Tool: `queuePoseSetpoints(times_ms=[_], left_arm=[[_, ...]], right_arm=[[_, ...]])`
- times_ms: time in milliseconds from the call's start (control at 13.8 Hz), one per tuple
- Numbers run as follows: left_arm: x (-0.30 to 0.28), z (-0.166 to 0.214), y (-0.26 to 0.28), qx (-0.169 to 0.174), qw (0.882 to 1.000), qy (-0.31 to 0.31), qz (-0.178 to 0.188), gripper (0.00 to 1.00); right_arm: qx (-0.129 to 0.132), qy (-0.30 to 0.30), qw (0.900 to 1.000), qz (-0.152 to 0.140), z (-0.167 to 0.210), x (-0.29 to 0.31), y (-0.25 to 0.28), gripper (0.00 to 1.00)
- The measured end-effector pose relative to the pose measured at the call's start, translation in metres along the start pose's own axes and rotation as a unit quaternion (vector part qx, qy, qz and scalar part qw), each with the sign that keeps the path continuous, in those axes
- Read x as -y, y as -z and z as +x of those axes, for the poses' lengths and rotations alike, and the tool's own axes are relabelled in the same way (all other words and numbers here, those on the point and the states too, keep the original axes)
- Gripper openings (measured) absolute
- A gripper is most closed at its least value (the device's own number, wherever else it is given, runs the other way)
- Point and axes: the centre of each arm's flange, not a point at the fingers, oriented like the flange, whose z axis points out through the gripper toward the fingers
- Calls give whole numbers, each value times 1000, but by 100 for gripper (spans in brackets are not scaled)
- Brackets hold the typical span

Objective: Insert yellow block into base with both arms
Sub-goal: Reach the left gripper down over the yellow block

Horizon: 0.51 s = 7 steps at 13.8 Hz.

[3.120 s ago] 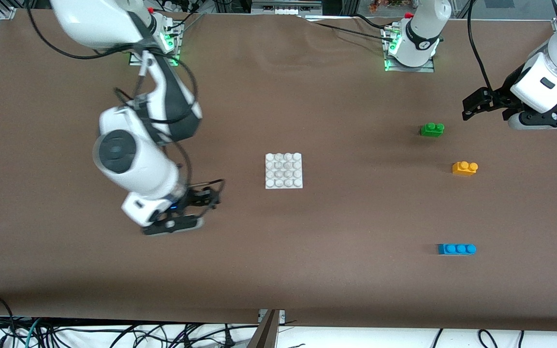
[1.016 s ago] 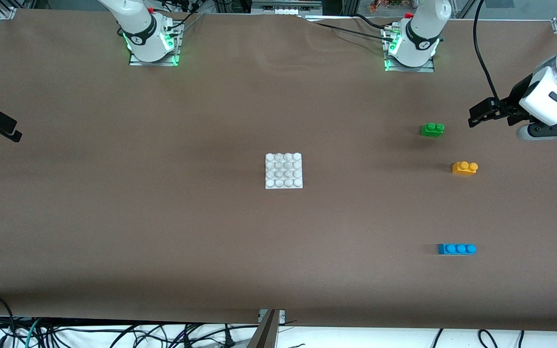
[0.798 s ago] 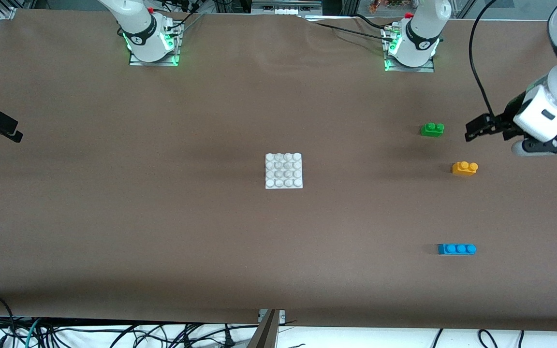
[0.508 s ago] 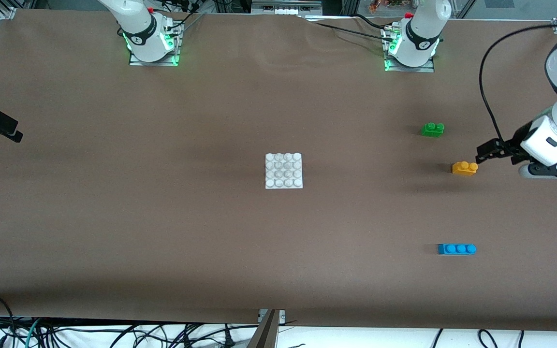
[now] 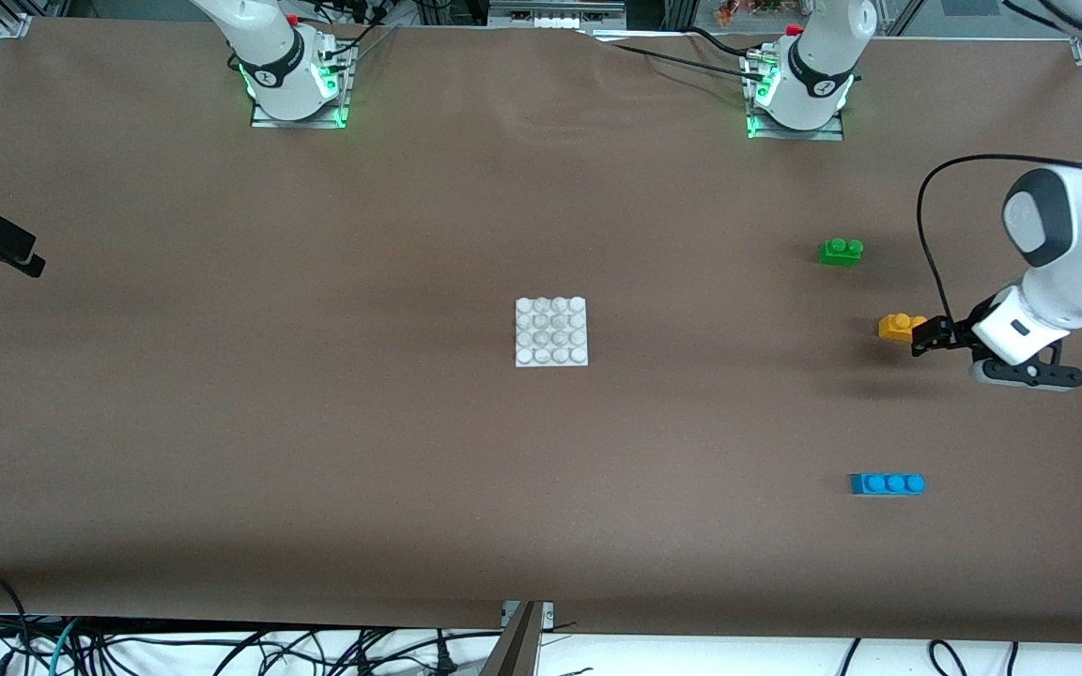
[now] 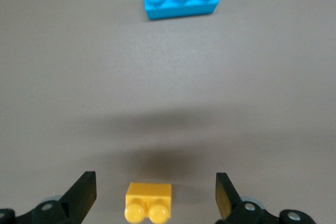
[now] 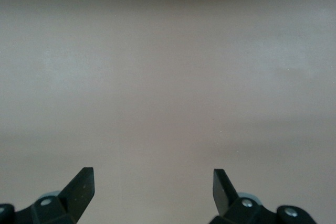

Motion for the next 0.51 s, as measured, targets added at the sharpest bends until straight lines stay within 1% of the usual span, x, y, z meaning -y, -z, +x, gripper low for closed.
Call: queuePoseSetpoints(times_ms=[145,363,508], left_arm=[[9,-9,-29,11,1000,2,-1,100],[24,-23,-63,37,999,16,-7,100],[27,-35,-86,37,999,21,-6,100]], right_arm=[[0,0,1000,0,0,0,0,100],[0,0,1000,0,0,0,0,100],[0,0,1000,0,0,0,0,100]])
